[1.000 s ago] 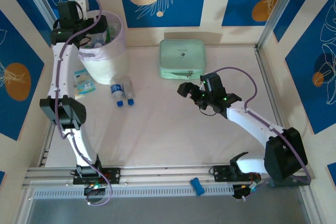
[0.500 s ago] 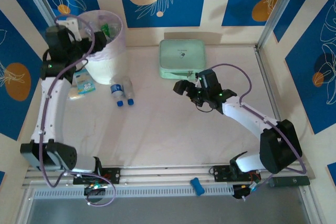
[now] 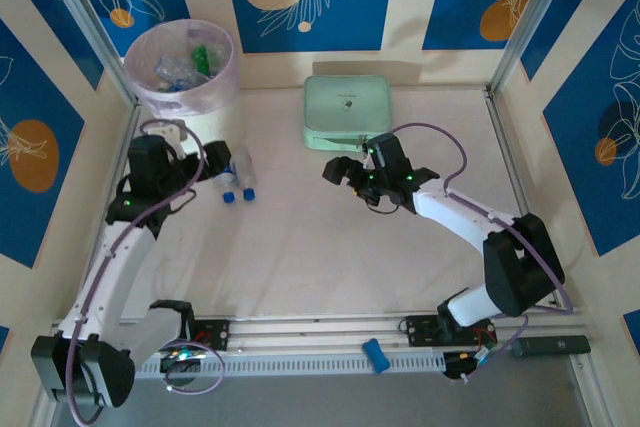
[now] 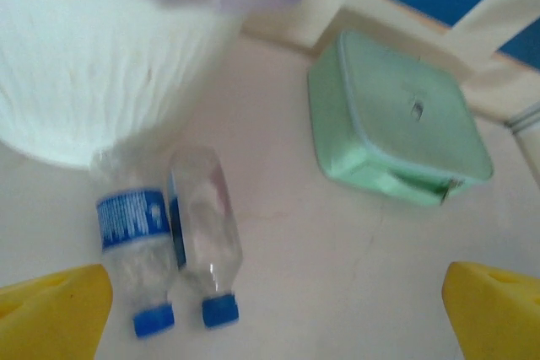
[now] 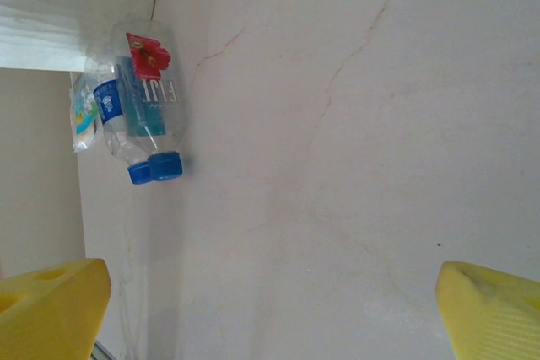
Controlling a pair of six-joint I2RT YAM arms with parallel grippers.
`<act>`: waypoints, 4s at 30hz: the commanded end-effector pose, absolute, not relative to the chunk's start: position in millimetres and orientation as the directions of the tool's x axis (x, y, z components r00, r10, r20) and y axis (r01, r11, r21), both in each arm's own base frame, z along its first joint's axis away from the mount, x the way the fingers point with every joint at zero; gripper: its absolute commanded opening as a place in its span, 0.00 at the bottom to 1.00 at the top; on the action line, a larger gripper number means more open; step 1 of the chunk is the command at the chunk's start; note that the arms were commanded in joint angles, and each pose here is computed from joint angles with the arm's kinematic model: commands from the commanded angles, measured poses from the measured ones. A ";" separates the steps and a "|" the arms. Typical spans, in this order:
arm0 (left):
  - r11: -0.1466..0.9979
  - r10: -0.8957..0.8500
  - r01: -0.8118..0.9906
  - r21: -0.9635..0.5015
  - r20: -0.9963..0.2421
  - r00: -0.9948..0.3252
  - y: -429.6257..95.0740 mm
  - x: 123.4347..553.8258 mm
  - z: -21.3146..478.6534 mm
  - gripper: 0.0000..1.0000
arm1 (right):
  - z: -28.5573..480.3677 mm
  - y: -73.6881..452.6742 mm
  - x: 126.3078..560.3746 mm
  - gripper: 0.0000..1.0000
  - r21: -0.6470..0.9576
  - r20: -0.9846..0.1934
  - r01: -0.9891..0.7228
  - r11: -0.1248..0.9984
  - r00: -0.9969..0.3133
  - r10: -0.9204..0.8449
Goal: Put the plastic bottles in the bin
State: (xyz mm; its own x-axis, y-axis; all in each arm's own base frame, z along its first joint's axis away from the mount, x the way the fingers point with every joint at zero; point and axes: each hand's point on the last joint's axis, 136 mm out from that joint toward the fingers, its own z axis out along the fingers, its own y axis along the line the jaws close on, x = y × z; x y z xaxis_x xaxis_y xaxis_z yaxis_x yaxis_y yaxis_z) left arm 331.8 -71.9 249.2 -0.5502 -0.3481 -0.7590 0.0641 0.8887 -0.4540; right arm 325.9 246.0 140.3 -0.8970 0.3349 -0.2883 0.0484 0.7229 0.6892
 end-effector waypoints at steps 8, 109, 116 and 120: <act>0.915 -0.352 -0.065 -0.399 -0.708 -0.612 -75.0 328.5 160.7 1.00 | 149.9 260.4 324.6 0.99 0.693 -0.301 0.011 0.721 -0.904 0.303; 0.966 -0.055 0.215 -0.145 -0.925 -0.376 -86.0 479.5 426.2 0.40 | 157.2 201.3 304.6 0.99 0.701 -0.380 0.048 0.711 -0.818 0.431; 0.978 -0.078 0.141 -0.151 -0.904 -0.421 -55.1 521.9 412.1 0.40 | 166.3 194.3 300.7 0.99 0.703 -0.398 0.050 0.709 -0.799 0.450; 0.981 -0.088 0.113 -0.157 -0.882 -0.463 -47.7 540.3 391.8 0.40 | 171.5 193.4 299.1 0.99 0.705 -0.404 0.044 0.708 -0.795 0.452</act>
